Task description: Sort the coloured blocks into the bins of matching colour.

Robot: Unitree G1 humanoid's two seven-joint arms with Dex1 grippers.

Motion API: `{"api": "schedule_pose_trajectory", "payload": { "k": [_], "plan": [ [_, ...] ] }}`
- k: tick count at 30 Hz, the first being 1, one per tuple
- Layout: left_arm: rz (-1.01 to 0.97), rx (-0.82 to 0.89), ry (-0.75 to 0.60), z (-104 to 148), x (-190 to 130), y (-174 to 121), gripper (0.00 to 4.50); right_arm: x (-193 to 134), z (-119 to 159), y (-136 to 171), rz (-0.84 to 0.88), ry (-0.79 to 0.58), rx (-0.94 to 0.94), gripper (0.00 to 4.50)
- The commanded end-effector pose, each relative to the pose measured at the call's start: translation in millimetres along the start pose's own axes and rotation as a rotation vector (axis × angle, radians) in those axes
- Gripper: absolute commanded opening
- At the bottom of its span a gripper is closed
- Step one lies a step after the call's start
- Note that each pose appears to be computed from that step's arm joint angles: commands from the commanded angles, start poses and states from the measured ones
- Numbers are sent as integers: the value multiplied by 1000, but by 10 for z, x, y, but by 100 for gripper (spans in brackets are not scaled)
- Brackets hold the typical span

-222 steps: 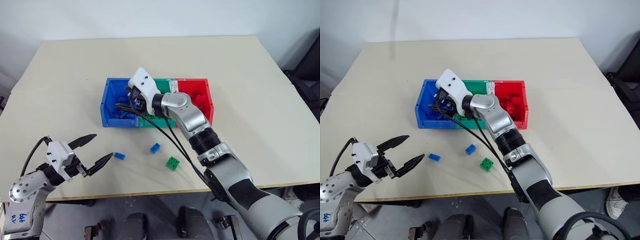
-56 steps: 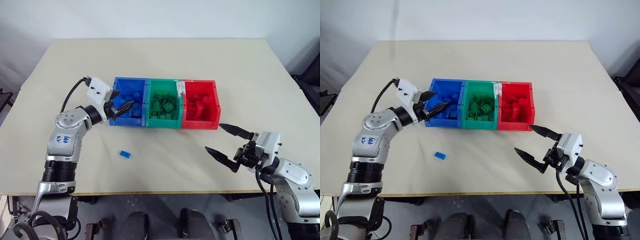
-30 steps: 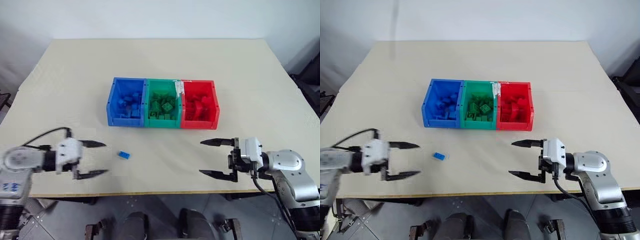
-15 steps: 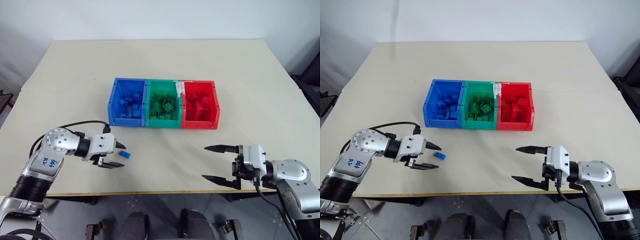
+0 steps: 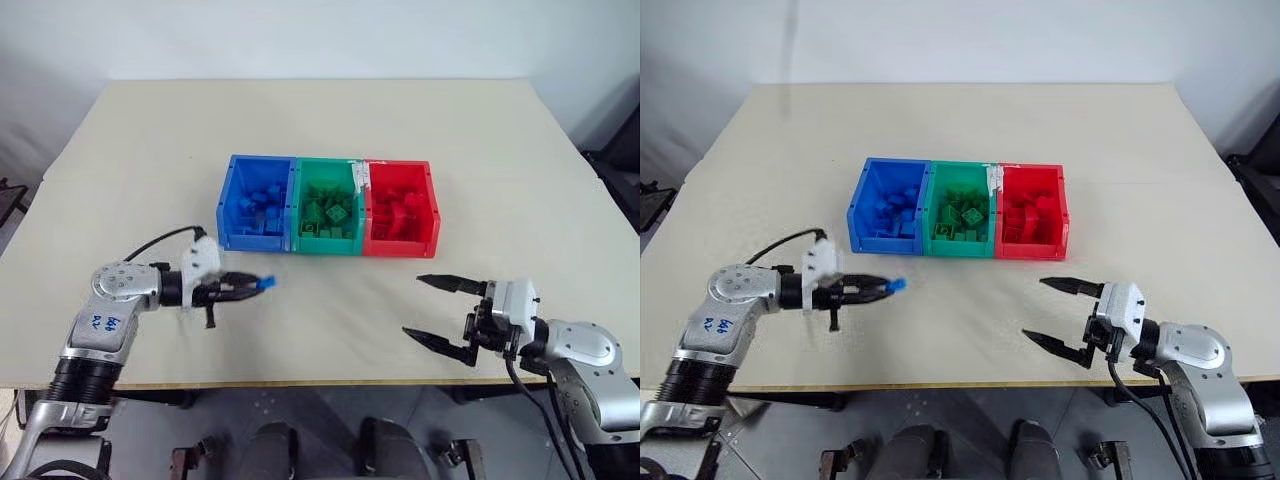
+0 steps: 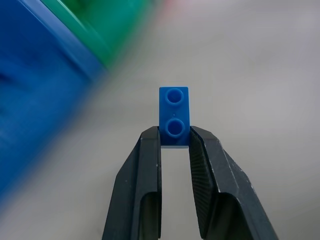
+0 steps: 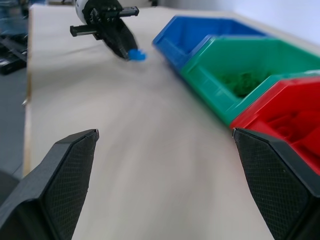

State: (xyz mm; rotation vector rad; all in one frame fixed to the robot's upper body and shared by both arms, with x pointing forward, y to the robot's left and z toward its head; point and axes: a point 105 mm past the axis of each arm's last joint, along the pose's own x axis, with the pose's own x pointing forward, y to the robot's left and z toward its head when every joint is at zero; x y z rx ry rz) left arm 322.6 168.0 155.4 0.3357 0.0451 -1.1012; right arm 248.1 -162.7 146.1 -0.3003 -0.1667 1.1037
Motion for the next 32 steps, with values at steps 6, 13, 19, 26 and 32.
{"api": "schedule_pose_trajectory", "payload": {
  "k": [6, 13, 19, 26, 32],
  "plan": [
    [451, -19, -201, 606, -19, 765, 44, -9, 246, -229, -215, -121, -33, 450],
    [468, -15, -182, 652, 153, 880, 208, -124, 264, -377, -274, -90, -78, 450],
    [421, 10, -157, 544, -84, 745, 364, -63, 271, -340, -215, -91, -97, 450],
    [316, 61, -25, 120, -737, 334, 364, -36, 103, -267, -48, -8, -85, 450],
    [400, 74, 78, -175, -1026, 214, 364, -154, -50, -358, 1, 21, -58, 450]
  ]
}}
